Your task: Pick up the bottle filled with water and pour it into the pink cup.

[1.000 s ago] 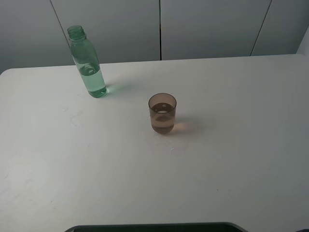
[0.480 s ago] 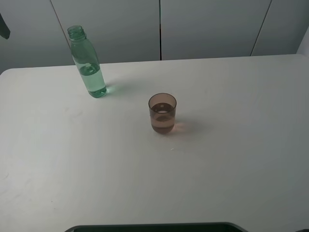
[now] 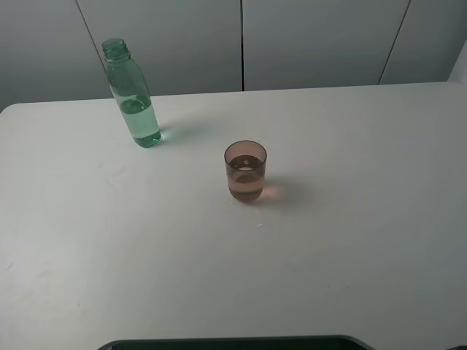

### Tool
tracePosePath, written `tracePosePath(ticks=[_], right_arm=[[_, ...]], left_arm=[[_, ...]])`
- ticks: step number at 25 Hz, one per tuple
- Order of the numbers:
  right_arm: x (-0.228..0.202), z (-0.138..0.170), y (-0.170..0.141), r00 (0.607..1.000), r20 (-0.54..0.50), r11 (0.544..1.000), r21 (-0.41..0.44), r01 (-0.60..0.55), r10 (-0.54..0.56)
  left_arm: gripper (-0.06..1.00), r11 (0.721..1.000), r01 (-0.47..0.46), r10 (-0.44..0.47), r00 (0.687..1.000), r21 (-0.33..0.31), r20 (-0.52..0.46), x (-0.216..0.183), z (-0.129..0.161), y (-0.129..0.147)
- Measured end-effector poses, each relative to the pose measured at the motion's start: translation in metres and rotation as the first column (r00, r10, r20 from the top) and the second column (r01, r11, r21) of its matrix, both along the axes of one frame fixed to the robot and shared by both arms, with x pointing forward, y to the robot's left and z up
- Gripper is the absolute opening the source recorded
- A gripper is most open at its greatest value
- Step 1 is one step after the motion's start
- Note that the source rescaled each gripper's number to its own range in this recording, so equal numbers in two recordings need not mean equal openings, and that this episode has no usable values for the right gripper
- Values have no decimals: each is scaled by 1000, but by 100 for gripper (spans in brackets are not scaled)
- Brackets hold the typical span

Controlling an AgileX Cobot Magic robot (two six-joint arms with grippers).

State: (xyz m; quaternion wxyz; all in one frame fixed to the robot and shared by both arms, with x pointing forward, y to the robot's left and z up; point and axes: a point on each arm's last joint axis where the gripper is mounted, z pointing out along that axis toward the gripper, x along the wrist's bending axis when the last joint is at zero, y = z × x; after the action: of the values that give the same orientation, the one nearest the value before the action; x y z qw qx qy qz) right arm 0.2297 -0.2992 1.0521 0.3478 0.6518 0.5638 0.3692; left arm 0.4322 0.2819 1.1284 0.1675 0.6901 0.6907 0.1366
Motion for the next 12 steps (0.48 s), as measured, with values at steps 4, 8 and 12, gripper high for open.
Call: tracePosePath(ticks=[4,8,12], right_arm=[[0,0,0,1000,0,1000,0,0,0],[0,0,0,1000,0,1000,-2,-1,1],[0,0,0,1000,0,1000,-2,-1,1]], left_arm=[[91,1000,2,-2,999,-3,38,-42,-8,4],[93,1000,12,-12,997,-1,72,-78,-21,8],[93,999,50,-51,995,7,90,-106,-41,10]])
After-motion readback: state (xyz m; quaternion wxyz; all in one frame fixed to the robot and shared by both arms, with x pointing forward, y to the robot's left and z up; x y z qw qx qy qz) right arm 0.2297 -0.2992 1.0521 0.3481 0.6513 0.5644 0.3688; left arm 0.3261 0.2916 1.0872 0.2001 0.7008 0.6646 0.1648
